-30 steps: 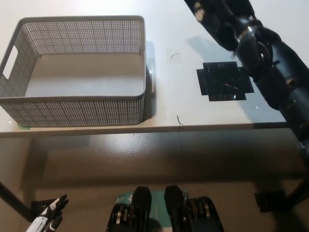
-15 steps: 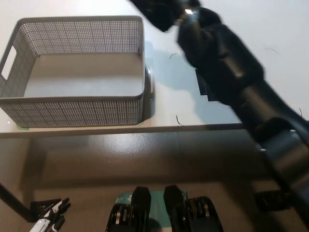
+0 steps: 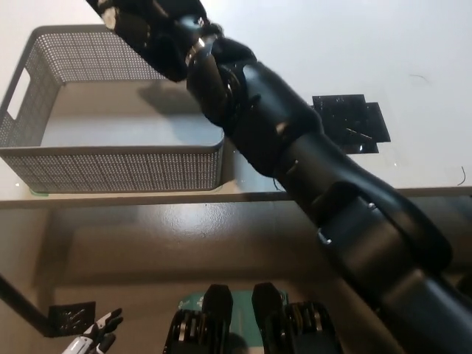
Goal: Use the right hand to pick up the pencil case on the right hand side and put it into a grey container on the left side
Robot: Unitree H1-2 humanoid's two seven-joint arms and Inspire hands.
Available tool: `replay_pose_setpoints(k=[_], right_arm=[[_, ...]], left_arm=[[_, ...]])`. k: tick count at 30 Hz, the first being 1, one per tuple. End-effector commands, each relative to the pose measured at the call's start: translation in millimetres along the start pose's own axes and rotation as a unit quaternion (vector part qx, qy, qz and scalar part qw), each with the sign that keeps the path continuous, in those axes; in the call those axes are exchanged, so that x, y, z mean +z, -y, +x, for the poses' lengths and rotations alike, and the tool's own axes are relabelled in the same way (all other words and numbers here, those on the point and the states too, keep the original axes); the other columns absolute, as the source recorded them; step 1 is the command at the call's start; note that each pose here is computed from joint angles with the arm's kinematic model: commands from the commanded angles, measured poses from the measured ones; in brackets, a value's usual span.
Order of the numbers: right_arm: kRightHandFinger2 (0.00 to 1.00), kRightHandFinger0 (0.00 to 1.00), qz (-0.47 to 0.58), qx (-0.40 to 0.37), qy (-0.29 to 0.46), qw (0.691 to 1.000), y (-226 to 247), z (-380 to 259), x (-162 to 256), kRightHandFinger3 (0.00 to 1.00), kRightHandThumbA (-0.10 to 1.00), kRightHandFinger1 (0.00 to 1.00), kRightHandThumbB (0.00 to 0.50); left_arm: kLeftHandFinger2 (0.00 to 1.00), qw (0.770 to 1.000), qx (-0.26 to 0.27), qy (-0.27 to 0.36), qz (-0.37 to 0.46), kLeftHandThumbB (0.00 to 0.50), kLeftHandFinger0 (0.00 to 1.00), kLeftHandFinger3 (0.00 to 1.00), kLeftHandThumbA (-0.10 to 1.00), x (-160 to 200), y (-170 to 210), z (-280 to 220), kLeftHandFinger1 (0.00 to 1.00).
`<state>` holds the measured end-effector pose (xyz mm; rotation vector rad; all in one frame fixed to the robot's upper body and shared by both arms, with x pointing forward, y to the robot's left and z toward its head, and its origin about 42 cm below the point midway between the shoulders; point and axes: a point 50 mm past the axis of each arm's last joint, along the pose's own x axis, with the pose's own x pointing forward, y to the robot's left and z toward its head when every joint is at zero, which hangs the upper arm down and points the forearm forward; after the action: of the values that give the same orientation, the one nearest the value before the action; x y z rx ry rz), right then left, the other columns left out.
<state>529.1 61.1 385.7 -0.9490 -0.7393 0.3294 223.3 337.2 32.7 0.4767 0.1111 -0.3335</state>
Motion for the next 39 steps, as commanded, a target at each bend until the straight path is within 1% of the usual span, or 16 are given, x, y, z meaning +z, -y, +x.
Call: replay_pose_setpoints(k=[1, 3, 4, 5, 6, 7, 8, 9, 11, 23, 26, 30, 31, 33, 35, 39], right_arm=[[0.76, 0.00, 0.018, -0.060, 0.029, 0.998, 28, 20, 22, 0.79, -0.10, 0.28, 0.194], [0.81, 0.00, 0.021, -0.053, 0.014, 0.998, 28, 19, 17, 0.84, -0.10, 0.34, 0.200], [0.80, 0.04, 0.017, -0.049, 0.007, 0.999, 27, 18, 14, 0.84, -0.10, 0.38, 0.207], [1.00, 0.55, 0.014, -0.021, -0.007, 1.000, 27, 19, 10, 1.00, 0.40, 0.96, 0.225], [1.00, 1.00, 0.031, 0.021, -0.022, 0.999, 27, 19, 5, 1.00, 0.52, 1.00, 0.293], [1.00, 1.00, 0.038, 0.066, -0.038, 0.996, 27, 20, 1, 1.00, 0.72, 1.00, 0.402], [1.00, 1.00, 0.037, 0.079, -0.044, 0.995, 28, 20, -1, 1.00, 0.76, 1.00, 0.441], [1.00, 1.00, 0.035, 0.095, -0.049, 0.994, 28, 18, -6, 1.00, 0.92, 1.00, 0.500], [1.00, 1.00, 0.030, 0.099, -0.051, 0.993, 31, 16, -11, 1.00, 1.00, 1.00, 0.500], [1.00, 1.00, 0.050, 0.095, -0.050, 0.993, 40, 0, -33, 1.00, 1.00, 1.00, 0.492], [1.00, 1.00, 0.079, 0.068, -0.028, 0.994, 54, -5, -32, 1.00, 1.00, 1.00, 0.468], [1.00, 1.00, 0.127, 0.024, -0.009, 0.992, 81, -13, -29, 1.00, 1.00, 1.00, 0.441], [1.00, 1.00, 0.141, 0.015, -0.008, 0.990, 88, -16, -30, 1.00, 1.00, 1.00, 0.444], [1.00, 1.00, 0.169, -0.019, -0.001, 0.985, 109, -28, -34, 1.00, 1.00, 1.00, 0.476], [1.00, 1.00, 0.190, -0.041, 0.006, 0.981, 123, -43, -40, 1.00, 1.00, 1.00, 0.493], [1.00, 1.00, 0.206, -0.076, 0.015, 0.976, 137, -87, -53, 1.00, 1.00, 1.00, 0.489]], left_arm=[[1.00, 1.000, -0.013, 0.006, 0.013, 0.471, 1.00, 1.00, 1.00, 4, -9, 7, 1.00], [1.00, 1.000, -0.018, 0.010, 0.013, 0.463, 1.00, 1.00, 1.00, 5, -10, 8, 1.00], [1.00, 1.000, -0.018, 0.013, 0.014, 0.454, 1.00, 1.00, 1.00, 4, -11, 9, 1.00], [1.00, 1.000, -0.019, 0.014, 0.017, 0.449, 1.00, 1.00, 1.00, 5, -12, 10, 1.00], [1.00, 1.000, -0.019, 0.017, 0.018, 0.442, 1.00, 1.00, 1.00, 6, -12, 11, 1.00], [1.00, 1.000, -0.018, 0.017, 0.019, 0.447, 1.00, 1.00, 1.00, 7, -12, 12, 1.00], [1.00, 0.999, -0.018, 0.018, 0.020, 0.448, 1.00, 1.00, 1.00, 9, -13, 14, 1.00], [1.00, 0.999, -0.020, 0.018, 0.023, 0.456, 1.00, 1.00, 1.00, 9, -13, 13, 1.00], [1.00, 0.999, -0.021, 0.019, 0.026, 0.458, 1.00, 1.00, 1.00, 12, -14, 15, 1.00], [1.00, 0.999, -0.026, 0.028, 0.025, 0.441, 1.00, 1.00, 1.00, 15, -10, 17, 1.00], [1.00, 0.999, -0.025, 0.029, 0.032, 0.418, 1.00, 1.00, 1.00, 16, -9, 14, 1.00], [1.00, 0.999, -0.028, 0.019, 0.008, 0.415, 1.00, 1.00, 1.00, 13, -9, 14, 1.00], [1.00, 0.999, -0.028, 0.021, 0.008, 0.405, 1.00, 1.00, 1.00, 12, -9, 12, 1.00], [1.00, 0.999, -0.028, 0.018, 0.023, 0.439, 1.00, 1.00, 1.00, 11, -9, 12, 1.00], [1.00, 0.999, -0.028, 0.015, 0.024, 0.442, 1.00, 1.00, 1.00, 10, -7, 10, 1.00], [1.00, 0.999, -0.025, 0.014, 0.021, 0.411, 1.00, 1.00, 1.00, 6, -6, 2, 1.00]])
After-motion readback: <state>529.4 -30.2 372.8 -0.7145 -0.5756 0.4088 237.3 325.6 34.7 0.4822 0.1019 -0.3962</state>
